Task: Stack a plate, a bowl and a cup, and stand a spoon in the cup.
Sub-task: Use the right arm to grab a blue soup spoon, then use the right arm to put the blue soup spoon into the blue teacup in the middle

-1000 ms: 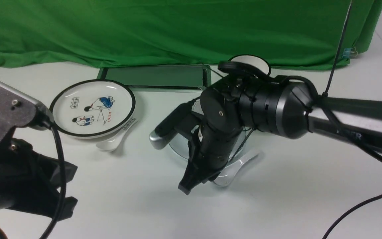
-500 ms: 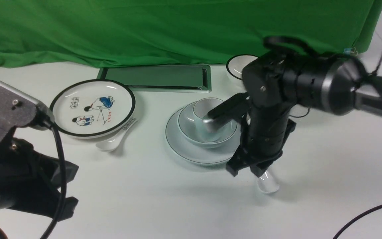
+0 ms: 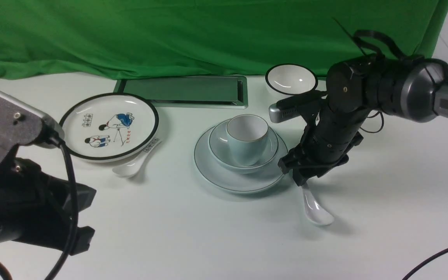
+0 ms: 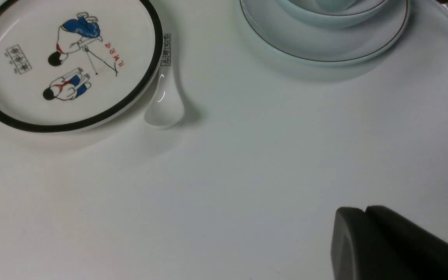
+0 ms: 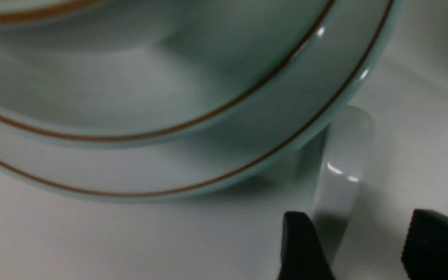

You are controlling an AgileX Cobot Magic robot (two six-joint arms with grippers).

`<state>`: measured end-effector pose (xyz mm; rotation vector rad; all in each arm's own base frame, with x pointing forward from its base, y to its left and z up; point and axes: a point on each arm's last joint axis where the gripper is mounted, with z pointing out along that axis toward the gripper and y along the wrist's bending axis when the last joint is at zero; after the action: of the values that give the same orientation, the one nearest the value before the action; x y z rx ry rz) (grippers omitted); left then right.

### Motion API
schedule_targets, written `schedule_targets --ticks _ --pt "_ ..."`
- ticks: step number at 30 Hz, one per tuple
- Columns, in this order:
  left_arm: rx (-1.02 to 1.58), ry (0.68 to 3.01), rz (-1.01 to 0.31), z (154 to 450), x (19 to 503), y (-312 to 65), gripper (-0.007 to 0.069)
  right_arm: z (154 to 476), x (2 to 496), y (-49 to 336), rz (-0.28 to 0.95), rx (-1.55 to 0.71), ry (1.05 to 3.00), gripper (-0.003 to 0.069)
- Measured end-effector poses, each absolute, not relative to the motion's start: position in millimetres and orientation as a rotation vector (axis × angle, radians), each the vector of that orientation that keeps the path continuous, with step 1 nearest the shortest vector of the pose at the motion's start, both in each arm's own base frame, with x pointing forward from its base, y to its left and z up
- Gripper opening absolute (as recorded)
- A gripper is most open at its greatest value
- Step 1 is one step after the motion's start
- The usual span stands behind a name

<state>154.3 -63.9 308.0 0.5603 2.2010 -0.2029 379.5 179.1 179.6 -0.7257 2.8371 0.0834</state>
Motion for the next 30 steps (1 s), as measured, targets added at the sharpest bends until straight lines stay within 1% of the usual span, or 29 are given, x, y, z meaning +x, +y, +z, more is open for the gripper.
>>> schedule_targets --ticks 5,6,8,10,11,13,15,17,18,20,22,24,27,30 --pt "0.563 2.198 -0.201 308.1 154.4 -63.9 -0.0036 166.2 381.1 179.9 0.076 -0.733 2.866 0.0386" --pt "0.563 2.198 -0.201 308.1 154.4 -63.9 -0.0036 162.3 381.0 179.8 0.073 -0.737 2.878 0.0365" --pt "0.563 2.197 -0.201 308.2 154.5 -63.9 -0.0036 162.2 380.8 179.6 0.068 -0.752 2.878 0.0293" --pt "0.563 2.196 -0.201 308.3 154.5 -63.9 -0.0036 162.1 380.5 179.4 0.065 -0.775 2.876 0.0185" --pt "0.564 2.195 -0.2 308.3 154.5 -63.9 -0.0036 162.9 379.5 178.9 0.062 -0.782 2.884 0.0157" --pt "0.565 2.194 -0.2 308.3 154.6 -63.9 -0.0036 165.3 376.9 177.7 0.057 -0.791 2.904 0.0163" --pt "0.565 2.195 -0.2 307.9 154.5 -63.9 -0.0036 179.5 370.9 175.0 0.052 -0.826 2.91 0.0163" --pt "0.561 2.192 -0.203 307.4 154.7 -64.1 -0.0036 198.1 368.4 173.9 0.062 -0.835 2.856 0.0163" --pt "0.56 2.191 -0.205 307.2 154.8 -64.2 -0.0036 200.7 368.1 173.9 0.066 -0.833 2.847 0.0163" --pt "0.549 2.185 -0.218 306.7 155.1 -64.8 -0.0036 237.6 366.4 178.4 0.12 -0.807 2.668 0.0163" --pt "0.543 2.176 -0.223 307.5 155.6 -65.2 -0.0036 261.0 365.6 190.1 0.183 -0.805 2.499 0.0163" --pt "0.536 2.171 -0.231 308.0 155.8 -65.6 -0.0036 282.4 365.8 208.2 0.249 -0.811 2.275 0.0163" --pt "0.533 2.172 -0.236 308.0 155.7 -65.8 -0.0036 292.2 367.5 243.2 0.269 -0.822 1.998 0.0163" --pt "0.536 2.171 -0.238 308.0 155.7 -66.0 -0.0036 279.6 375.9 262.8 0.274 -0.821 1.865 0.0163"
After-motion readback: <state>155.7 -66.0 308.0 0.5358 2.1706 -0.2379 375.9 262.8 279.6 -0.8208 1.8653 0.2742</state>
